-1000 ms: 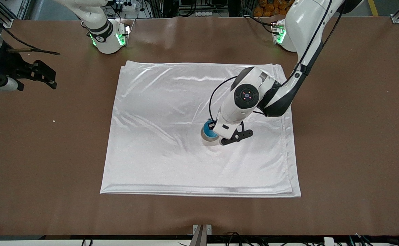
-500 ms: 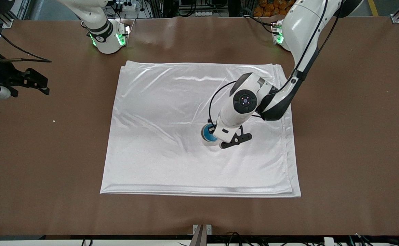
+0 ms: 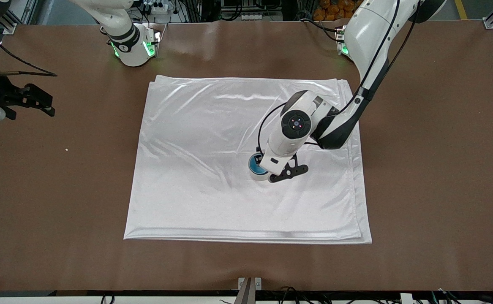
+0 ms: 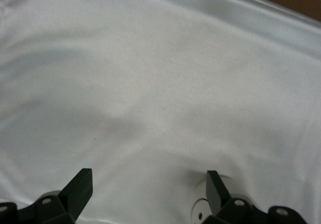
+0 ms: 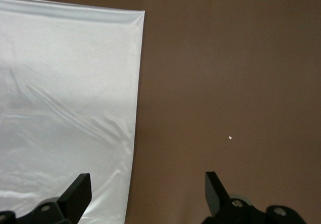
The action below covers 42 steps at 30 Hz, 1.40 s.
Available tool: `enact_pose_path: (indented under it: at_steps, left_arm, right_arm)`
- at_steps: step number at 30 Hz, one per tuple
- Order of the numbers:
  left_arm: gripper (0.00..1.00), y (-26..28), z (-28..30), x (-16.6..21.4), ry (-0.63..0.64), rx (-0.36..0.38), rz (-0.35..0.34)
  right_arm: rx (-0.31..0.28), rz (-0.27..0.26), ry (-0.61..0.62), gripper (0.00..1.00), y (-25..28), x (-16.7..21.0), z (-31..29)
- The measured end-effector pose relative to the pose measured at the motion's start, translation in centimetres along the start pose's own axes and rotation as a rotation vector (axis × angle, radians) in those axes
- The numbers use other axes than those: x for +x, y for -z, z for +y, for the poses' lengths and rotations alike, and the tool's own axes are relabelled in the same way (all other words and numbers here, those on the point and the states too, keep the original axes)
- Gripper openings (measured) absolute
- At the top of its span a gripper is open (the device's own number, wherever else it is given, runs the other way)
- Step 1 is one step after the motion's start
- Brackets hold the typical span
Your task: Place blue cup into white mug on cloth
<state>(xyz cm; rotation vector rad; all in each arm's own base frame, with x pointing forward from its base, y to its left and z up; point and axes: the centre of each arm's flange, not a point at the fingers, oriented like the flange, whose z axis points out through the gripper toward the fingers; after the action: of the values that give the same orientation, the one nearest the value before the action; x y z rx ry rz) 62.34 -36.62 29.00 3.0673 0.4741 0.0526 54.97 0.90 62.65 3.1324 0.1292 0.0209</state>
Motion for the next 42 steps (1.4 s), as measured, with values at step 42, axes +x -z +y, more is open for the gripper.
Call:
enact_pose_path:
  at_steps: [42]
  left_arm:
    - [1.0, 10.4, -29.1, 18.6, -0.22, 0.06, 0.026]
  right_arm:
    - [0.016, 0.007, -0.004, 1.0, 0.2, -0.1, 0.4]
